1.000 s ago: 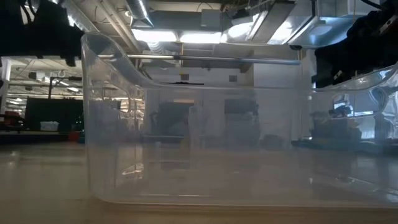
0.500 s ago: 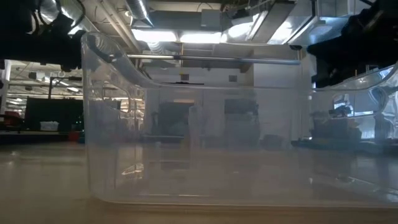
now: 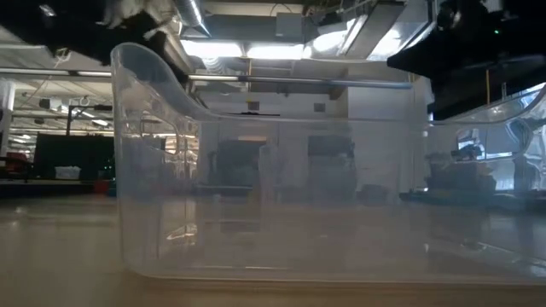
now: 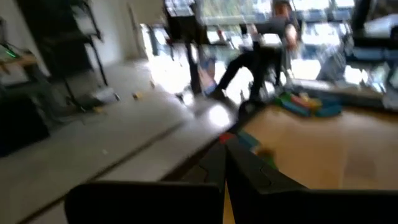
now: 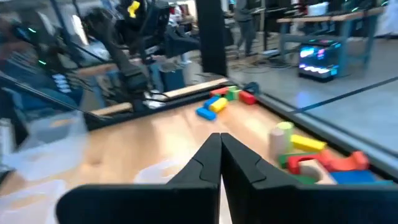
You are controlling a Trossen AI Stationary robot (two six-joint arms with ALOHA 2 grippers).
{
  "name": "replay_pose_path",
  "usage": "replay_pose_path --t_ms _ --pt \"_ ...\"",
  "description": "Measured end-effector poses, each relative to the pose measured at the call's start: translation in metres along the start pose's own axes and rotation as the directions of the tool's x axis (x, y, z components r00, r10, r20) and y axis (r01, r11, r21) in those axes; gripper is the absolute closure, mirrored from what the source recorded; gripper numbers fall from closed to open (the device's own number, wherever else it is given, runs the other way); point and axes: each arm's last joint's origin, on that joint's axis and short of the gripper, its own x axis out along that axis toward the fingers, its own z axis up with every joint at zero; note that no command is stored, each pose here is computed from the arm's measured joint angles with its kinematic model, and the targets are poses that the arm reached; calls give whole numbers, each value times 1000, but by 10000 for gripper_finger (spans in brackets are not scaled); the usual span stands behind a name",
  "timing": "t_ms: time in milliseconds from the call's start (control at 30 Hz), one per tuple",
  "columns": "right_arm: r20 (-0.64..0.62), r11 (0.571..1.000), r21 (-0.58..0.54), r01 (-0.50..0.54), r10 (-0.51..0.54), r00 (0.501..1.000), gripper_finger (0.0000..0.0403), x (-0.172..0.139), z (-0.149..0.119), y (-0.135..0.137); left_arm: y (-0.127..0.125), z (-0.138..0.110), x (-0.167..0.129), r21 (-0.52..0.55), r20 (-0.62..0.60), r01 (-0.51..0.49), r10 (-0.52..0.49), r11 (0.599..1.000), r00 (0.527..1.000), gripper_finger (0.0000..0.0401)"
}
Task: Sort blocks by size
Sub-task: Put the brown cylindrical block into the top transparent bin
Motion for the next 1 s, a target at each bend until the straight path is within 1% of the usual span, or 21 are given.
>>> replay_pose_path --t_ms 133,267,433,500,600,733,800,833,900,1000 --pt "-6 995 -63 74 -75 997 393 7 3 1 -12 15 31 18 -77 56 -55 998 995 400" --pt "-8 982 -131 135 -138 990 393 9 2 -1 -25 24 66 36 -143 72 -66 997 987 400" --pt "23 936 -284 209 -211 977 393 9 5 -2 -39 30 106 56 -198 78 -65 995 978 400" --pt "29 913 -342 221 -225 974 393 9 5 -3 -44 30 120 73 -226 83 -65 994 972 400" --pt "44 892 -393 223 -224 974 393 9 7 -2 -51 30 138 90 -241 89 -65 992 968 400" --pt "47 886 -406 223 -223 974 393 9 7 -2 -58 20 155 224 -259 125 -65 967 964 400" --pt "47 887 -404 223 -224 974 393 9 7 -2 -60 15 160 270 -255 135 -65 953 965 400" --pt "47 890 -397 223 -224 974 393 9 7 -2 -61 13 162 273 -248 134 -65 953 967 400" --pt "49 900 -372 226 -225 973 393 10 7 -2 -60 12 166 235 -245 117 -58 965 968 397" --pt "63 909 -325 262 -255 965 393 12 7 -2 -56 12 169 174 -281 93 -41 980 959 369"
